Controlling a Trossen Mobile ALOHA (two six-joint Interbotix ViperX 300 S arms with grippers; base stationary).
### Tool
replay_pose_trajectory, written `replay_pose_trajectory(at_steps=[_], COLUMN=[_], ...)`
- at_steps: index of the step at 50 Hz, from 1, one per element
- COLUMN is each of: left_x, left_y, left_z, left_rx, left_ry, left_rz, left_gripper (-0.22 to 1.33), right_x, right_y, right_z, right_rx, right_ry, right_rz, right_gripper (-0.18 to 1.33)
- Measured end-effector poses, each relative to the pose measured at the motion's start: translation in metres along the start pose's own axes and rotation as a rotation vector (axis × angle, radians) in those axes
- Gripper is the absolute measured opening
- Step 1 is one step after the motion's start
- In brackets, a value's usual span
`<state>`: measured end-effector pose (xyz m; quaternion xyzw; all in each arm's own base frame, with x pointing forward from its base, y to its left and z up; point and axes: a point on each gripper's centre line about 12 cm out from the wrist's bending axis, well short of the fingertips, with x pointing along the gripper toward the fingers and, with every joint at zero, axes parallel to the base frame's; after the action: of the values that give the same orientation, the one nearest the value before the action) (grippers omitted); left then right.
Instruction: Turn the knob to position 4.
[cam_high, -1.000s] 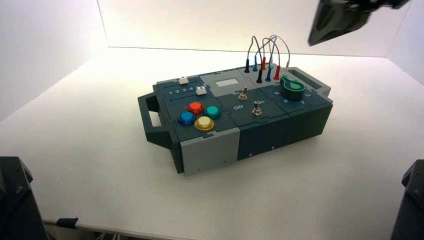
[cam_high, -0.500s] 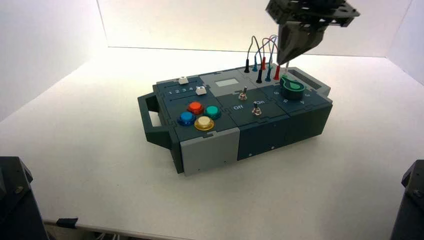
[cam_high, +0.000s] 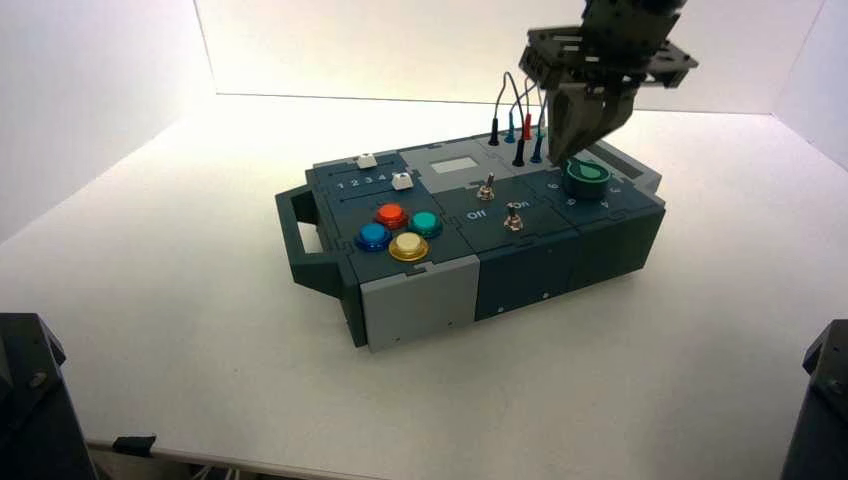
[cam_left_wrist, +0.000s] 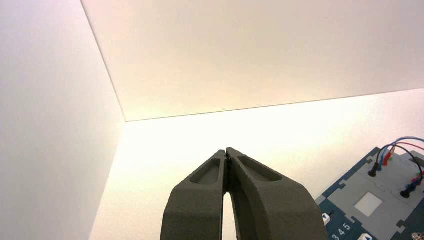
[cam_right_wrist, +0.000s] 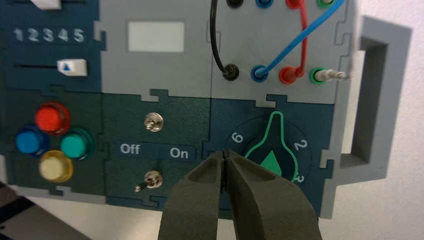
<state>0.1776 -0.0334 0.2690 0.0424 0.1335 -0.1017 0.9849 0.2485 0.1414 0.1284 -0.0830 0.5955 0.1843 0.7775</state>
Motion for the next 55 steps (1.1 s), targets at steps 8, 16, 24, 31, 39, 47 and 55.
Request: replay_pose_trajectory(at_steps=[8,16,24,31,39,47,55], left_x=[-0.001,-0.003,-0.005,-0.006,-0.007,-0.007,-0.008], left_y=[0.000,0.000,0.000,0.000,0.000,0.000,0.000], left_z=[0.001,0.002,0.003,0.004,0.005,0.005,0.005], left_rx=[0.002,0.002,0.002,0.001,0.001,0.003,0.003], left_ry=[-0.006,-0.017,-0.026,-0.032,-0.035,-0.037,-0.041], left_rz=[0.000,0.000,0.002,0.002,0.001,0.001,0.001], left_gripper=[-0.16,-0.16,-0.16,-0.16,-0.16,-0.16,-0.16], right_x=[0.002,0.000,0.001,0.002,0.005,0.010,0.016], right_y=[-0.001,-0.003,-0.011,-0.016,-0.017,-0.018,-0.018], right_z=[0.004,0.014,0.019,0.019,0.018,0.016,0.016], right_rx=[-0.009,-0.012,0.007,0.016,0.017,0.019,0.020], right_ry=[-0.008,-0.029,-0.028,-0.023,-0.014,0.006,0.021], right_rz=[-0.007,-0.014,-0.025,-0.035,-0.037,-0.039,-0.040], right_gripper=[-0.14,-0.14,-0.14,-0.14,-0.14,-0.14,-0.14])
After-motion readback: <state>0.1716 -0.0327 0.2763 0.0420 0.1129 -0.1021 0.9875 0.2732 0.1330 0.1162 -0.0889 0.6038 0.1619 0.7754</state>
